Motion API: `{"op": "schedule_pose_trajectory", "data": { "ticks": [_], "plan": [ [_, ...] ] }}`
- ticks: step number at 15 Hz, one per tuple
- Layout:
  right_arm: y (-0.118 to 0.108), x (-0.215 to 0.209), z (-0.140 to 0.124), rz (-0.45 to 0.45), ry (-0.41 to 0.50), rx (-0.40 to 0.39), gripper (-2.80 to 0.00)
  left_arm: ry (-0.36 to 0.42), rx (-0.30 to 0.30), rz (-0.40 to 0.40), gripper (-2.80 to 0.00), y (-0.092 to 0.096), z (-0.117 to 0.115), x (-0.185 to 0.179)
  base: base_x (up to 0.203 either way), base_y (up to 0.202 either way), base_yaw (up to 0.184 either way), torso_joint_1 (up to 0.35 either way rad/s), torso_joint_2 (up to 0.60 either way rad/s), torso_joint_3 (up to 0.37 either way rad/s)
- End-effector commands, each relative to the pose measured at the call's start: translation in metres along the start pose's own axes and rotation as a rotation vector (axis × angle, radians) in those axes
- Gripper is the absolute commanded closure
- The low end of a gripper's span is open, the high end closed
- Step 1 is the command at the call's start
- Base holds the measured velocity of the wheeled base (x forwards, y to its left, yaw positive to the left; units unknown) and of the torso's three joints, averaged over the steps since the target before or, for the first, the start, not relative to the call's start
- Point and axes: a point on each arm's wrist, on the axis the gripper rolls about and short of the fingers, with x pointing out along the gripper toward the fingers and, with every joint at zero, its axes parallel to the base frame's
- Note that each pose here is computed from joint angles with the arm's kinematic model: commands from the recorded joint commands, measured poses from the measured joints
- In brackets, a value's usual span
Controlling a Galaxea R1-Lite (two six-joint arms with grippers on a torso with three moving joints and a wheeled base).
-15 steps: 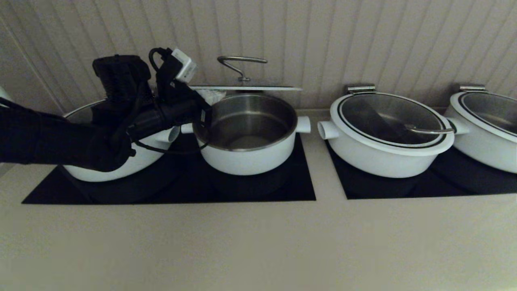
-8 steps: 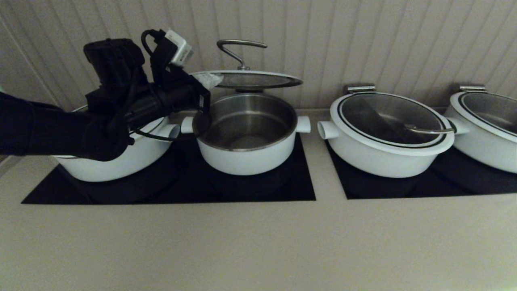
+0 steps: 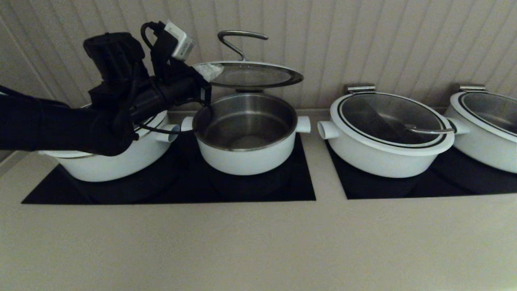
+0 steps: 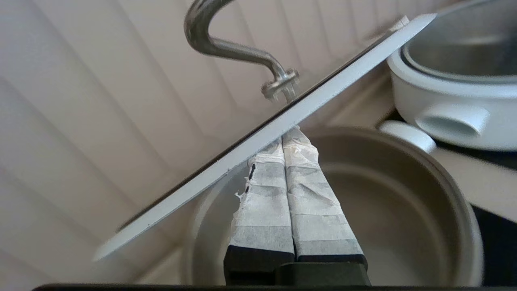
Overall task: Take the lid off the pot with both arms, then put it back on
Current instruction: Open the pot lid completely
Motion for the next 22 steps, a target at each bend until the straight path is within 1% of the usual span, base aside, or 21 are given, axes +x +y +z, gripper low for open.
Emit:
{"op": "schedule_pose_trajectory", "data": {
  "ticks": [1,5,8,12,14,19,22],
  "plan": [
    [0.000,0.000,0.000,0.000,0.001,0.000,0.00,-0.020,0.011,0.012,0.00,0.003,-0.002,0.009,0.000,0.000,0.000,0.000,0.00,0.000],
    [0.000,0.000,0.000,0.001,0.002,0.000,0.00,-0.062,0.034,0.035,0.00,0.010,0.000,0.023,0.000,0.000,0.000,0.000,0.00,0.000],
    [0.000,0.000,0.000,0.000,0.001,0.000,0.00,-0.099,0.073,0.052,0.00,0.016,0.005,0.031,0.000,0.000,0.000,0.000,0.00,0.000],
    [0.000,0.000,0.000,0.000,0.001,0.000,0.00,-0.158,0.108,0.077,0.00,0.025,0.014,0.042,0.000,0.000,0.000,0.000,0.00,0.000],
    [0.000,0.000,0.000,0.001,0.001,0.000,0.00,-0.167,0.131,0.084,0.00,0.027,0.013,0.045,0.000,0.000,0.000,0.000,0.00,0.000],
    [0.000,0.000,0.000,0.000,0.001,0.000,0.00,-0.199,0.156,0.105,0.00,0.034,0.011,0.055,0.000,0.000,0.000,0.000,0.00,0.000],
    [0.000,0.000,0.000,0.000,0.001,0.000,0.00,-0.203,0.168,0.108,0.00,0.035,0.004,0.062,0.000,0.000,0.000,0.000,0.00,0.000]
  ]
}}
